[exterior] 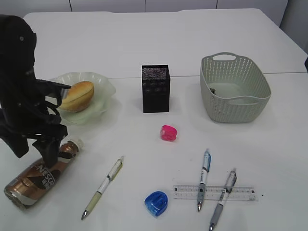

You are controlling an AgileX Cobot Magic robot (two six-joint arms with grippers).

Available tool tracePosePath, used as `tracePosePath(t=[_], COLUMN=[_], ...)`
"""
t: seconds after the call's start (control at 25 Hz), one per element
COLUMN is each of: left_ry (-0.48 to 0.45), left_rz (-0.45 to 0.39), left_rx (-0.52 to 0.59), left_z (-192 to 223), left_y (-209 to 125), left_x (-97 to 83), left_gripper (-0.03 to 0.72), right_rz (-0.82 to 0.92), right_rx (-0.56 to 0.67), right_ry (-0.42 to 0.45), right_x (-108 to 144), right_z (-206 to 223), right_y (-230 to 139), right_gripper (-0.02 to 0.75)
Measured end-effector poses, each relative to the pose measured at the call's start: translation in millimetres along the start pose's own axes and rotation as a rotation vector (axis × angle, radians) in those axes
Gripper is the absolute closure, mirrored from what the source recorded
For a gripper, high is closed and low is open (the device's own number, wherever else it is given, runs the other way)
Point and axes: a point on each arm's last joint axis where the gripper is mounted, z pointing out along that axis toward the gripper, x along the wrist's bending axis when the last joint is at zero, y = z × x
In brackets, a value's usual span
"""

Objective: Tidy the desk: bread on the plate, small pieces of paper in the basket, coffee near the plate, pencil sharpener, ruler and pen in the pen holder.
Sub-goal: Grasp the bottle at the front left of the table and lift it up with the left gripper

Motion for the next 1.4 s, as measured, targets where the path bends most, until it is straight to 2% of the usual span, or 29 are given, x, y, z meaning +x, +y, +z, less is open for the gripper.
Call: tracePosePath(t=[0.24,0.4,0.68,0.84,1.4], left_ry=[0.003,0.010,0.010,0.025,0.050], left_rz=[0.031,0.037,0.037,0.043,0.053], left_rx=[-0.048,-0.023,-0.041,-0.005,0.106], left_z=[6,16,20,29,61], left_y=[7,12,37,47,50], left_x=[-10.9,-11.1,-12.3,-11.4,-9.3], left_gripper=[0.116,0.116,0.116,0.116,0.116], right_rz=[-0.003,-0.007,-0.020,-0.023,-0.032], right_rx=[0.003,0.004,0.006,0.006,0.006], right_ry=[0.009,0.009,0.009,0.009,0.009], right_x=[1,1,1,1,1], right_z=[0,0,0,0,0], right_y=[0,0,-1,-1,-1], right_gripper=[0.269,0.269,0.269,0.269,0.269])
